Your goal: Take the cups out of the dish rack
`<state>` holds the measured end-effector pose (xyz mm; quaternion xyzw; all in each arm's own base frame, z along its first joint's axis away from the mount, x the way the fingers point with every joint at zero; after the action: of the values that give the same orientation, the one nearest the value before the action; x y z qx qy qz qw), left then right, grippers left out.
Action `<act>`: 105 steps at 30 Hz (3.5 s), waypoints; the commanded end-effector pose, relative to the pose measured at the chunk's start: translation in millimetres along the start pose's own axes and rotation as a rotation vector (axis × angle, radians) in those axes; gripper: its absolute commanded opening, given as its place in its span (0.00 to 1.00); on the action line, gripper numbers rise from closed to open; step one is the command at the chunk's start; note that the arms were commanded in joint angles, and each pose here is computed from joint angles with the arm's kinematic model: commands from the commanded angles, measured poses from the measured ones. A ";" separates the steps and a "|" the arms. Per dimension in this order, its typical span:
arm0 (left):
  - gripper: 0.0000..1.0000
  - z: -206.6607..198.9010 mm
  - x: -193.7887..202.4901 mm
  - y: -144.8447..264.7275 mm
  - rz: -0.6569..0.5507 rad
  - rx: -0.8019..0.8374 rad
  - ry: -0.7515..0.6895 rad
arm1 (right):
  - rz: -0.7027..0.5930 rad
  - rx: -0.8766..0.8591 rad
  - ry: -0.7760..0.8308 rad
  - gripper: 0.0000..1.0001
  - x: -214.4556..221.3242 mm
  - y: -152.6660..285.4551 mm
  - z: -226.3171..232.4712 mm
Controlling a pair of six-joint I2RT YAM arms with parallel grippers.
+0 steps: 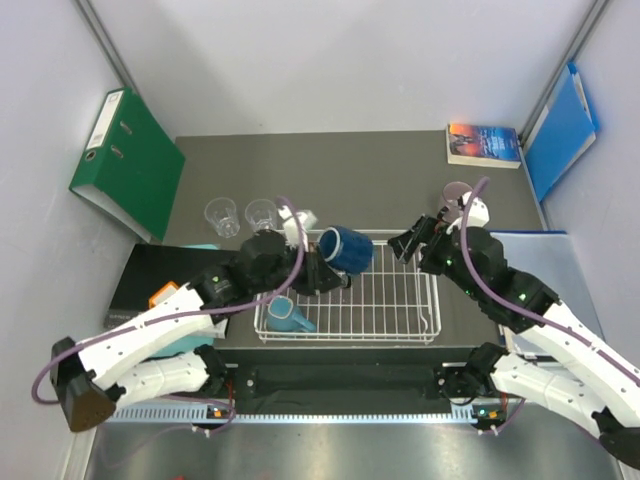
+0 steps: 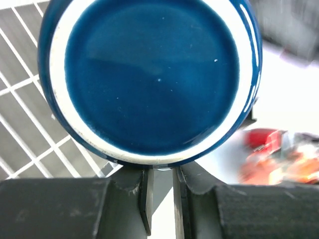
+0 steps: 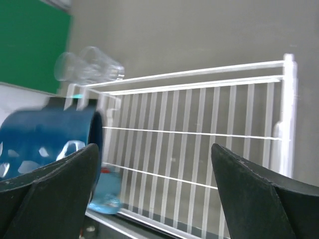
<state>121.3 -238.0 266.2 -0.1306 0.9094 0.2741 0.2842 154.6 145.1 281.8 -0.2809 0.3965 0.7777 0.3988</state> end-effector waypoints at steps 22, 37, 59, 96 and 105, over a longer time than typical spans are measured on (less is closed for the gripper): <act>0.00 -33.0 -45.0 -2.4 -0.022 0.672 0.150 | -0.008 -0.674 -0.120 0.80 -16.8 7.1 85.6; 0.17 -18.1 -40.3 -21.1 0.048 0.543 0.172 | 0.029 -0.684 -0.115 0.00 -16.0 1.0 92.3; 0.99 59.3 -60.5 -18.1 -0.162 -0.279 0.323 | -0.074 0.374 0.240 0.00 -122.4 -76.9 30.6; 0.99 96.2 -49.7 -23.6 -0.137 -0.565 0.325 | 0.383 0.602 0.098 0.00 -73.4 -301.8 -92.8; 0.99 100.7 -46.9 -31.9 -0.105 -0.572 0.331 | 0.451 0.621 0.088 0.00 -43.8 -297.0 -108.8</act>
<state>209.5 -198.8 201.8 -0.2893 0.8193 0.4871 0.0877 436.9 147.9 127.4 -0.0720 0.6985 0.6721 0.2349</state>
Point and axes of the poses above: each gripper's point midway between its finger pads, its own y axis back along the fingers, its own z axis along the line the jaws close on, x = y × z, the point moved 8 cm from there along y, back along the fingers, and after that the axes turned 2 degrees about y, right-handed, at the moved point
